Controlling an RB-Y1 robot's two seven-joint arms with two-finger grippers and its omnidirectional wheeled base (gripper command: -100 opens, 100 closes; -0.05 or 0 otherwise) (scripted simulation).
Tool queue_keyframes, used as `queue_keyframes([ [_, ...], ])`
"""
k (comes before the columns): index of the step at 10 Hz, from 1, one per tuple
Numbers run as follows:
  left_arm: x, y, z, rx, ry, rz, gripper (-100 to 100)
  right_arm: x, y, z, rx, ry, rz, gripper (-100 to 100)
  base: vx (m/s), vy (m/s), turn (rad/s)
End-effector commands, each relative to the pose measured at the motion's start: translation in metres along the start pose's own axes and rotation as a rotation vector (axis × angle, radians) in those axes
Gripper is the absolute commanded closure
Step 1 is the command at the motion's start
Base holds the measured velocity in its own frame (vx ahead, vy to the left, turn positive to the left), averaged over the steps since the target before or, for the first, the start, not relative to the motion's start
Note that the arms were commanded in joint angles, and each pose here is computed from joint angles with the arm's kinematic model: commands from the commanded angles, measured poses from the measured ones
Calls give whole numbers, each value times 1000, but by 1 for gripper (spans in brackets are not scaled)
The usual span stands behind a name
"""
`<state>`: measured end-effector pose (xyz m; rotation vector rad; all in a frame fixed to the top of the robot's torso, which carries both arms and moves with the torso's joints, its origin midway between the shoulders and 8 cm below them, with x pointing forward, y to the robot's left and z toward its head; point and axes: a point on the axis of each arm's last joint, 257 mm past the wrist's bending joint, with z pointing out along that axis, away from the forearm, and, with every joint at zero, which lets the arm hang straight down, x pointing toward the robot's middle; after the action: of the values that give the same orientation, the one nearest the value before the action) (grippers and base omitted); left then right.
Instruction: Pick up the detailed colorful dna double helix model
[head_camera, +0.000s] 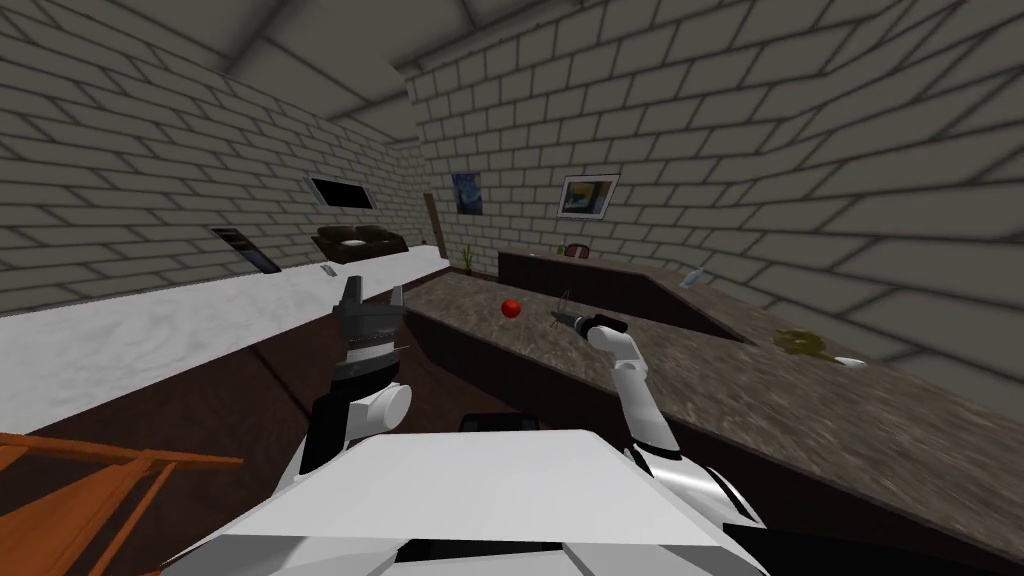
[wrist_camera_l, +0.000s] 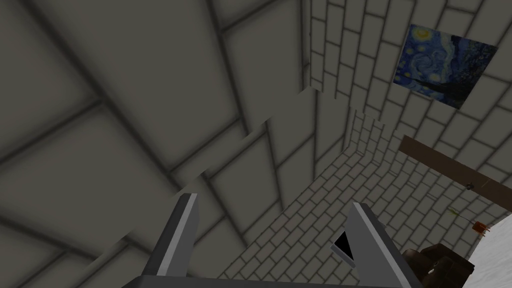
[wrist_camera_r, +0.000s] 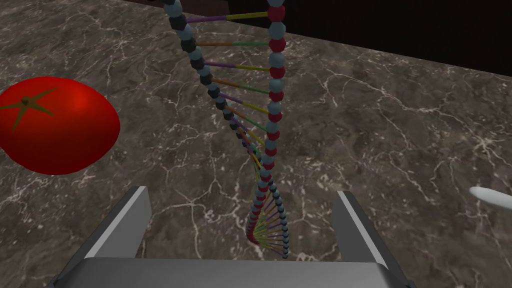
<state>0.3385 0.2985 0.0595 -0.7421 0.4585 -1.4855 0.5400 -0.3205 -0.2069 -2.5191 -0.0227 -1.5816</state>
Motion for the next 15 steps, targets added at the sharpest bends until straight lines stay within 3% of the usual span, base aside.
queue_keyframes([
  [1, 0, 0, 0, 0, 0, 0, 0, 0, 13, 6, -20, -4, 13, -100, -96, -35, 196],
  [2, 0, 0, 0, 0, 0, 0, 0, -6, 15, 8, -24, -14, 19, -100, -55, -22, -47],
  [3, 0, 0, 0, 0, 0, 0, 0, 17, 30, 11, -48, 26, 14, -100, -102, -32, 297],
  [5, 0, 0, 0, 0, 0, 0, 0, -3, 40, 17, -64, -14, 37, -100, -76, -27, 107],
  [6, 0, 0, 0, 0, 0, 0, 0, 24, 54, 18, -86, 35, 28, -100, -113, -10, 305],
  [8, 0, 0, 0, 0, 0, 0, 0, 0, 66, 24, -105, -12, 55, -100, -80, -17, 88],
  [9, 0, 0, 0, 0, 0, 0, 0, 21, 84, 26, -134, 27, 55, -100, -106, -20, 265],
  [10, 0, 0, 0, 0, 0, 0, 0, 7, 91, 29, -145, -1, 71, -100, -102, -30, 233],
  [11, 0, 0, 0, 0, 0, 0, 0, 35, 106, 28, -170, 50, 65, -100, -128, -21, 277],
  [14, 0, 0, 0, 0, 0, 0, 0, 8, 120, 33, -192, -1, 95, -100, -55, -1, 62],
  [15, 0, 0, 0, 0, 0, 0, 0, 40, 133, 30, -215, 58, 87, -100, -93, 5, 300],
])
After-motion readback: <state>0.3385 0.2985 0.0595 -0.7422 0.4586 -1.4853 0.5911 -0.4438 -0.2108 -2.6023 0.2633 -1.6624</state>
